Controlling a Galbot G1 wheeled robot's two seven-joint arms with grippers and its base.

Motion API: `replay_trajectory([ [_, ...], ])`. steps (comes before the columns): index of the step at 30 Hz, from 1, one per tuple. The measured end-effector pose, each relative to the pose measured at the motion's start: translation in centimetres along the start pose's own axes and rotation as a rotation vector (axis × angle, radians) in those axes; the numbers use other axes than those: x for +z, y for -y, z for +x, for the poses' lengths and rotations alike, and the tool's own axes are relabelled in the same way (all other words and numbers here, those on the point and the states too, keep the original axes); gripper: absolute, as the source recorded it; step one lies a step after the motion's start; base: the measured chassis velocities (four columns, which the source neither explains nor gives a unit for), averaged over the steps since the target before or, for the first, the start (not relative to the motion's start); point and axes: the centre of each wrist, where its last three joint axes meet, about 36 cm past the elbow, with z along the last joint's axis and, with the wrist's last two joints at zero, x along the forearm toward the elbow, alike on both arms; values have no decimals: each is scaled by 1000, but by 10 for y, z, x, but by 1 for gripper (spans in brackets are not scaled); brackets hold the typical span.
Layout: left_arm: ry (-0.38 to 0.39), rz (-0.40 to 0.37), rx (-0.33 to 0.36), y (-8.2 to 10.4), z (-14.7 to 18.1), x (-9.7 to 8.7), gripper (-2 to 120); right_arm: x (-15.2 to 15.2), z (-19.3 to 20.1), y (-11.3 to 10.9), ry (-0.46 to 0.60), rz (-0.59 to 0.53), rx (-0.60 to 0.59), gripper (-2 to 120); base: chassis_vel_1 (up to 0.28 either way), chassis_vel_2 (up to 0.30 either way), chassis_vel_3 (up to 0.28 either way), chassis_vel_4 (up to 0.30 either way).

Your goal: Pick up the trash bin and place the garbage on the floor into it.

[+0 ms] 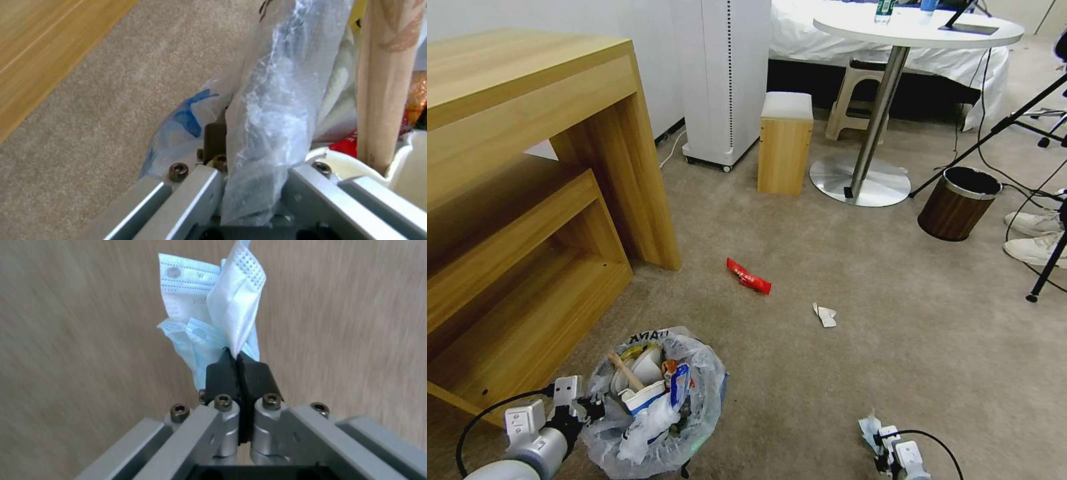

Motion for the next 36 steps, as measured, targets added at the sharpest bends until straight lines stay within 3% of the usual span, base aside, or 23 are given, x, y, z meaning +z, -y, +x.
replay_trajectory([
  [3, 1, -3, -1, -1, 0, -1, 0, -20, 11, 7, 94, -25, -46, 0, 0, 0, 0, 0],
  [6, 4, -3, -3, -1, 2, -2, 0, -61, 28, 22, 320, -20, -175, 0, 0, 0, 0, 0],
  [7, 4, -3, -3, -1, 2, -2, 0, -61, 28, 22, 320, -20, -175, 0, 0, 0, 0, 0],
  [10, 5, 4, -7, 2, 7, 1, 0, -113, 39, 15, 540, -8, -359, 0, 0, 0, 0, 0],
  [11, 5, 4, -7, 2, 7, 1, 0, -113, 39, 15, 540, -8, -359, 0, 0, 0, 0, 0],
  [13, 9, 4, -4, 4, 9, 1, 0, -158, 45, 9, 683, -11, -465, 0, 0, 0, 0, 0],
  [19, 6, 2, 1, 7, 11, 0, 0, -199, 57, -10, 772, -23, -601, 0, 0, 0, 0, 0],
  [21, 5, -1, 4, 11, 12, -1, 0, -237, 70, -28, 850, -12, -755, 0, 0, 0, 0, 0],
  [26, 1, -11, 10, 14, 13, -5, 0, -247, 73, -52, 838, -18, -906, 0, 0, 0, 0, 0],
  [30, 1, -14, 12, 15, 15, -6, 0, -239, 70, -81, 747, -49, -1015, 0, 0, 0, 0, 0],
  [36, 1, -14, 10, 17, 17, -8, 0, -235, 67, -109, 654, -57, -1052, 0, 0, 0, 0, 0],
])
